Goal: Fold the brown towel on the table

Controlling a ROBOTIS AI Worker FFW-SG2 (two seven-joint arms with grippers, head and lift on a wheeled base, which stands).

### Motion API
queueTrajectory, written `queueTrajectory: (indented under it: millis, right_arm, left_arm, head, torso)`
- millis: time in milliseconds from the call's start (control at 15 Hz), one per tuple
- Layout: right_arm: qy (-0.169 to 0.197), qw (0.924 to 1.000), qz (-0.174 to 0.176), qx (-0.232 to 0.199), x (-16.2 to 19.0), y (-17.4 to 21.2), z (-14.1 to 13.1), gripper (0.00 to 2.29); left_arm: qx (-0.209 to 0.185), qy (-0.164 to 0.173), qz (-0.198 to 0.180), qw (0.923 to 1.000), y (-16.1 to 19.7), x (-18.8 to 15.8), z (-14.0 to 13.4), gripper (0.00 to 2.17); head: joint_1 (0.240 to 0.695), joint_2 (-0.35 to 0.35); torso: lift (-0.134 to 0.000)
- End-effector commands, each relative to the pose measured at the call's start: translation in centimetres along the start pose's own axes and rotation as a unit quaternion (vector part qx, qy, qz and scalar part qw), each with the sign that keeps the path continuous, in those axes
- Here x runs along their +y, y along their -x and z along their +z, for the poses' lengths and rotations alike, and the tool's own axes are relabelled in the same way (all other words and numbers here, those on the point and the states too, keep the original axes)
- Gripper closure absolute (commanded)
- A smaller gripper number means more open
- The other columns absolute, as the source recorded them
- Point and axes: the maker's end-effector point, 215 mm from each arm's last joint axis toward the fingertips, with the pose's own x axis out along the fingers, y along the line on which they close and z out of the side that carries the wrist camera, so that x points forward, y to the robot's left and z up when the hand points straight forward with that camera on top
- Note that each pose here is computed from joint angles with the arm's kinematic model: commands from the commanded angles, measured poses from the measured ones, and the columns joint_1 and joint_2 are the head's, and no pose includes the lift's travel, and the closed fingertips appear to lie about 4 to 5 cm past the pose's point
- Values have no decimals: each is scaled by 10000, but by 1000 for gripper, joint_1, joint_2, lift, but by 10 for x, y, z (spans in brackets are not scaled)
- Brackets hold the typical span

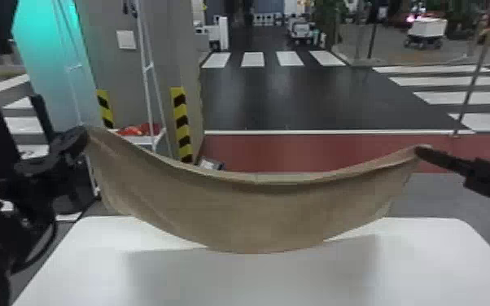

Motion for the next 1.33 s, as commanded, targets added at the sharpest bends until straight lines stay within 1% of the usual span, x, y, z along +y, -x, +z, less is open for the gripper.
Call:
queueTrajectory:
  millis: [0,67,133,200,267,400,467,600,667,733,867,1000,1067,1133,1267]
  right_arm:
    - [-105,9995,-101,284,-18,26,-42,1565]
    - [-126,9990,-143,397,-25,40,-64,1565]
    - [-206,9984,-220,482,-36,53,-84,1565]
    - [-200,9981,-273,521,-44,66,-101,1565]
    - [-103,9981,-367,490,-53,83,-111,1565]
    - [-145,9968,-439,649,-61,111,-142,1565]
    - [-172,9960,-432,762,-64,127,-154,1565]
    - [-57,9935,-494,1022,-64,156,-174,1565]
    - [-188,9917,-516,1160,-65,177,-186,1565]
    - [-354,9897,-544,1277,-64,193,-194,1565]
    - [-647,9878,-541,1309,-55,221,-203,1565]
    - [-782,9855,-586,1386,-49,239,-205,1565]
    - [-813,9864,-593,1296,-48,247,-200,1565]
    - [-845,9855,-621,1336,-46,252,-202,1565]
    - [-1032,9815,-675,1463,-38,263,-207,1565]
  left_arm:
    - [285,16,-25,9996,28,4,-35,1713]
    - [353,-1,-96,9993,44,-1,-50,1713]
    - [371,-5,-160,9992,59,-5,-58,1713]
    - [441,17,-169,9989,76,-9,-66,1713]
    - [491,41,-182,9986,93,-14,-72,1713]
    - [659,129,-249,9974,121,-26,-89,1713]
    - [789,42,-325,9963,135,-32,-100,1713]
    - [963,-20,-363,9947,157,-34,-113,1713]
    - [983,-28,-373,9945,162,-36,-113,1713]
    - [983,-26,-373,9944,166,-36,-112,1713]
    - [1016,30,-332,9943,180,-34,-109,1713]
    - [1105,75,-346,9932,194,-31,-112,1713]
    - [1171,101,-361,9924,198,-30,-117,1713]
    - [1264,130,-417,9910,203,-32,-123,1713]
    - [1448,150,-438,9884,212,-26,-132,1713]
  head:
    - [395,71]
    - [436,68]
    - [466,62]
    - [492,56]
    - [518,46]
    - [569,25]
    - [620,0]
    - [666,-23]
    - [690,-34]
    - [695,-50]
    - [695,-63]
    - [695,-73]
    - [695,-76]
    - [695,-80]
    - [695,-87]
  torso:
    - [-110]
    - [-110]
    - [-110]
    - [-110]
    - [-110]
    - [-110]
    - [-110]
    - [-110]
    - [-110]
    - [-110]
    - [-110]
    - [-110]
    - [-110]
    - [-110]
    - [-110]
